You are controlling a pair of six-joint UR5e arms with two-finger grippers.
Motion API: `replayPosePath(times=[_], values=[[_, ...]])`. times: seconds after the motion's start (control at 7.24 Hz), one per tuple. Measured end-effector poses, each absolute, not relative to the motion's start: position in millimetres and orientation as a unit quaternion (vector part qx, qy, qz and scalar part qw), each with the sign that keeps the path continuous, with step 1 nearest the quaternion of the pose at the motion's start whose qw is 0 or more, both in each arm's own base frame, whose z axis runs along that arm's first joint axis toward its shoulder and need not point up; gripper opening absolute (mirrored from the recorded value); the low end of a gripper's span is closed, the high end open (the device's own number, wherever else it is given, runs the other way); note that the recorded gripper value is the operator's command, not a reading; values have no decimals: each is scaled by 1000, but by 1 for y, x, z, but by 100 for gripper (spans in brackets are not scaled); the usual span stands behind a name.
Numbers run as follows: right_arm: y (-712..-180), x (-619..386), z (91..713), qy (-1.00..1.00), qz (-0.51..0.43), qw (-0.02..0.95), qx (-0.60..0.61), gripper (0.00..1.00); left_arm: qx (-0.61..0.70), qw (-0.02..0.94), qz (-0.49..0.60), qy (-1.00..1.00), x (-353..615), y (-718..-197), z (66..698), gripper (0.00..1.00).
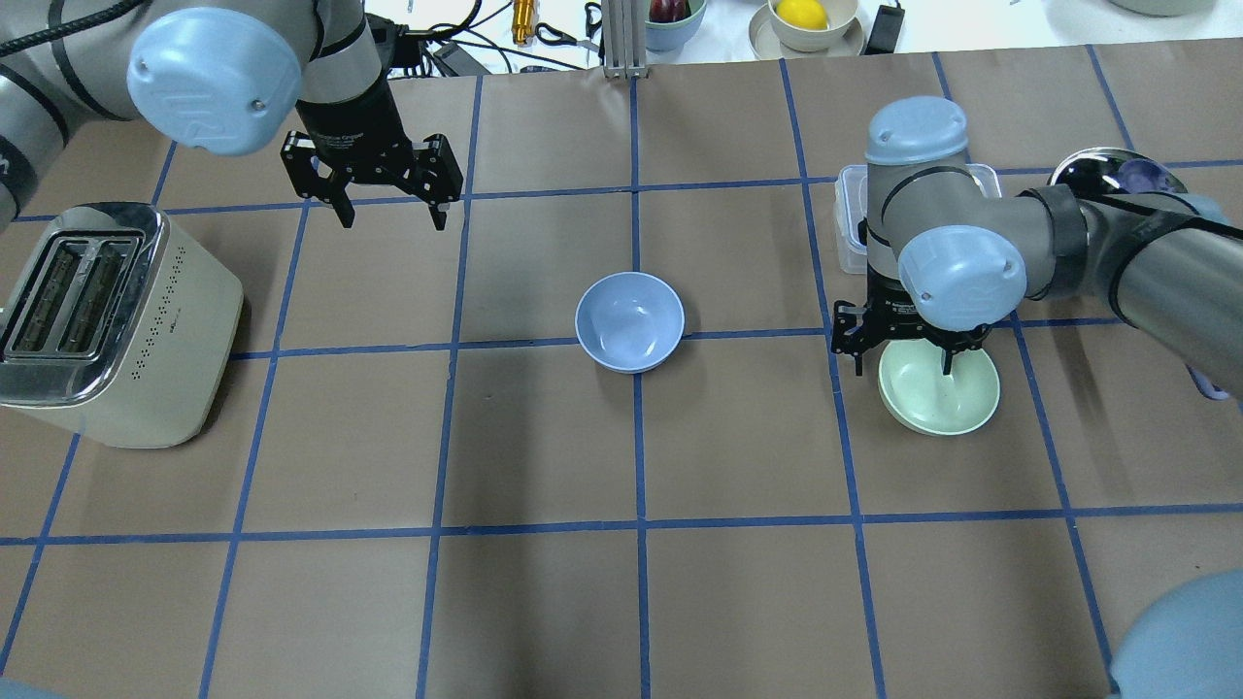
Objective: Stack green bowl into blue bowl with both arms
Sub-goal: 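Lower the right gripper and grasp the pale green bowl's rim, then carry the pale green bowl over the light blue bowl with the right gripper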
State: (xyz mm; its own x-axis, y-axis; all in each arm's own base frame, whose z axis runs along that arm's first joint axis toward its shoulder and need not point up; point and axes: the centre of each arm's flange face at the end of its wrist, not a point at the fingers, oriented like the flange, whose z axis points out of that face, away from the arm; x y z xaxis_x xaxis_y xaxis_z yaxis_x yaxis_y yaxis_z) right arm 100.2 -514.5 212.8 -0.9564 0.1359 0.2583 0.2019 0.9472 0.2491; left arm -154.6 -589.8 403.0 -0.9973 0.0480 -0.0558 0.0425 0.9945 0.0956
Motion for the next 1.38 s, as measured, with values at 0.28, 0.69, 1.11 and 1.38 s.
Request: replayPosePath(times=[0.28,0.69,1.11,1.38], values=[[-513,97,204,-977,-146,123,-98,1,23,29,48,998,-155,-590,402,100],[-514,97,205,-976,-145,124,-105,0,22,30,52,998,-154,-587,404,100],[-528,96,234,-979,-126,120,-109,0,19,30,53,998,-149,-580,417,100],[-559,102,299,-982,-115,98,-113,0,18,32,57,998,-144,-573,426,100]])
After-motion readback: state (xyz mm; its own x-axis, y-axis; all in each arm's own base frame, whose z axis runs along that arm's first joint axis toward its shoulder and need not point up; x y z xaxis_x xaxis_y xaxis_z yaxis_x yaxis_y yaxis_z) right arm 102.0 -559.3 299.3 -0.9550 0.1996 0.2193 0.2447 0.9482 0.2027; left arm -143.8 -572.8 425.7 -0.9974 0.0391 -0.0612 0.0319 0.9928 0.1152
